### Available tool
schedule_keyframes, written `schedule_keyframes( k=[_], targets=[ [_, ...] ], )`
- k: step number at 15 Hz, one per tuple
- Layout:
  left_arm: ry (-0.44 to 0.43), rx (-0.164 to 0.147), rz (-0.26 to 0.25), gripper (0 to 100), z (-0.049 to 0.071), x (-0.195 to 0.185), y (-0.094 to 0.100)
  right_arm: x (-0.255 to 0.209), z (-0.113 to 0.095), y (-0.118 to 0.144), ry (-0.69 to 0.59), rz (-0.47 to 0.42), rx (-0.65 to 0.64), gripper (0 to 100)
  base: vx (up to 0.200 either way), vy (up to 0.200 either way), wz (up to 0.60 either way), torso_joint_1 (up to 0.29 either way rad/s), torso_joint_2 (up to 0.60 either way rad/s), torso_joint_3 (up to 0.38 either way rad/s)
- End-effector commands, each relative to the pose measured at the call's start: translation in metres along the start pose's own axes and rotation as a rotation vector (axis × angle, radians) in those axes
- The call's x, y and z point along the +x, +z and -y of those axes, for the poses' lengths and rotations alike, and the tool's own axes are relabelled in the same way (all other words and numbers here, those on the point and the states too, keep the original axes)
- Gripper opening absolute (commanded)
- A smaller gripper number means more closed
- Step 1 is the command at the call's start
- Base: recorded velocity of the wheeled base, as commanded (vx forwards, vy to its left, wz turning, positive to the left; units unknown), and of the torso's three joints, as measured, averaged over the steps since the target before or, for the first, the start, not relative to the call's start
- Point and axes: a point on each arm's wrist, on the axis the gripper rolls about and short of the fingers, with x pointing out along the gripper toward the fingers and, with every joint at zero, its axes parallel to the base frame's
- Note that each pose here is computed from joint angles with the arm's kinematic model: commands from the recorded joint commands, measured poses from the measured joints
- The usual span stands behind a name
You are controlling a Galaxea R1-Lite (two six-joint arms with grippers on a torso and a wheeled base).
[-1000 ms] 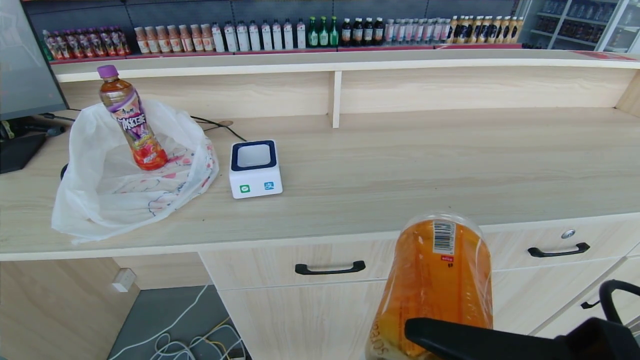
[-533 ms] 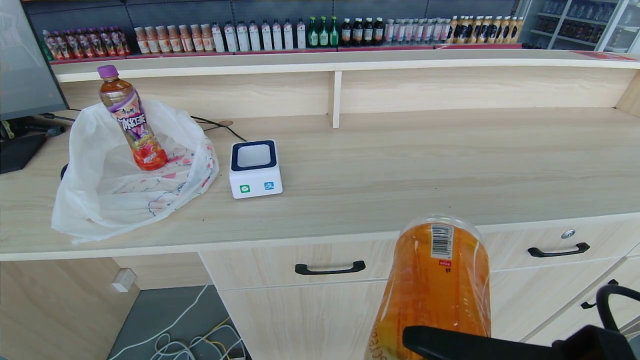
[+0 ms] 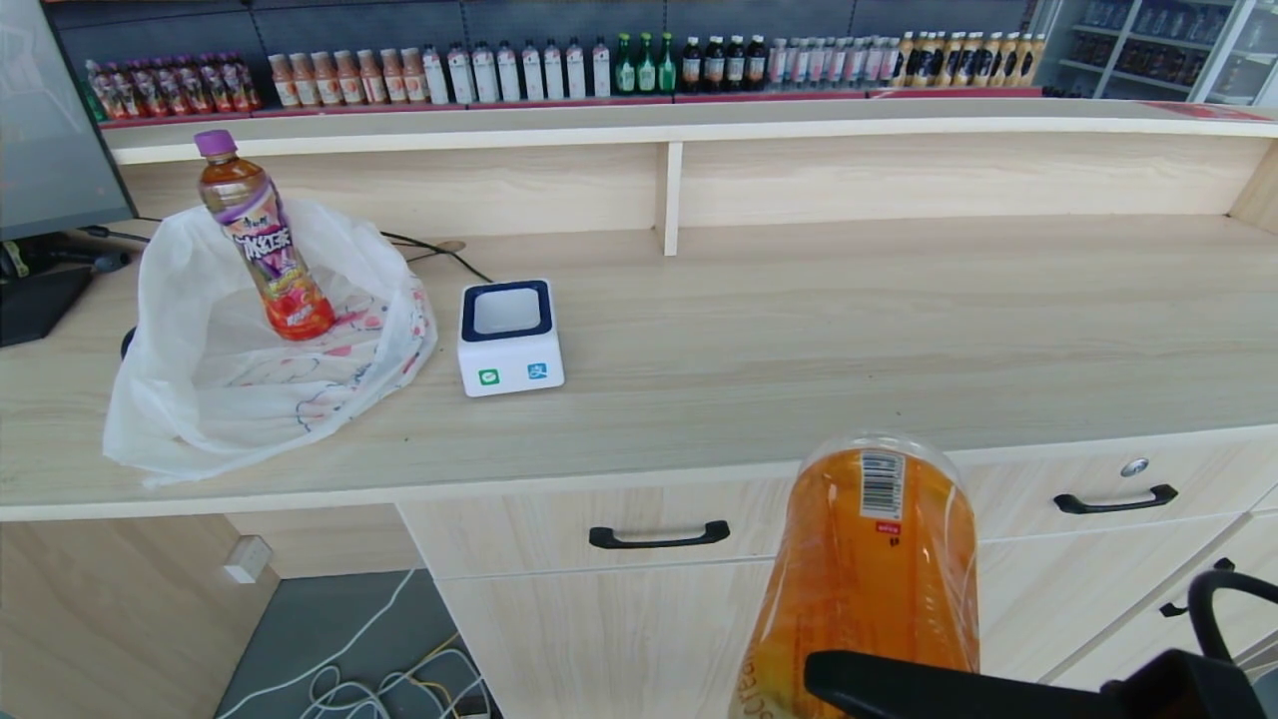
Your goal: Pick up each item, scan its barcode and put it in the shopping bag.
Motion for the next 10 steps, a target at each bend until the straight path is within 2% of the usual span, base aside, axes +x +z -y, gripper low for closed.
schedule_keyframes(
  k=[1,5,10],
  targets=[
    [0.001,0.000,0.002,100,0.0000,0.0000,0.0001,0.0000,-0.0008,0.0001,0.003,0.000,0.002,0,0.000,0.000,0.00,0.000,0.00,0.000],
    [0.001,0.000,0.002,100,0.0000,0.0000,0.0001,-0.0016,-0.0031,-0.0004,0.012,-0.004,0.086,0,0.000,0.000,0.00,0.000,0.00,0.000],
    [0.001,0.000,0.000,100,0.0000,0.0000,0.0000,-0.0038,-0.0082,-0.0064,0.028,-0.043,0.256,0,0.000,0.000,0.00,0.000,0.00,0.000]
  ],
)
